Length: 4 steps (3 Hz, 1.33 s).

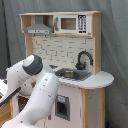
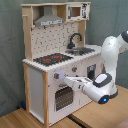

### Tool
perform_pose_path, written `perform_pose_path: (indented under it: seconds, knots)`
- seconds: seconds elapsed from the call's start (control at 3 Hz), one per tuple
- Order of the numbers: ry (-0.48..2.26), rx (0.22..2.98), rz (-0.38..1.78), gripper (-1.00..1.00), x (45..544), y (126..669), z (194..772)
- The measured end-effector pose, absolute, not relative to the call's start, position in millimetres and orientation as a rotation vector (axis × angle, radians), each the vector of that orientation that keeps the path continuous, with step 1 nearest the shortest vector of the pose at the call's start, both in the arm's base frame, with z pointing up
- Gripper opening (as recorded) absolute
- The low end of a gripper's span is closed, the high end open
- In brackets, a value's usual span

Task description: Play with the kitchen

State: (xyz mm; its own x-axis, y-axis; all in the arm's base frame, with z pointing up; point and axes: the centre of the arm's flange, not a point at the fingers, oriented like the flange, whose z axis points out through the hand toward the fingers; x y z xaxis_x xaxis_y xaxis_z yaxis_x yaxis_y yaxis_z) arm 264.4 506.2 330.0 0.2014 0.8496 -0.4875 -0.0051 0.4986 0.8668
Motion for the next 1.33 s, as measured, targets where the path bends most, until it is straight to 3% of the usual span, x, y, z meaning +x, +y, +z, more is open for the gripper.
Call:
perform_pose_path:
  seconds: [1.33]
  knots:
    - [1.438,0.655,0.545,1.0,301,523,336]
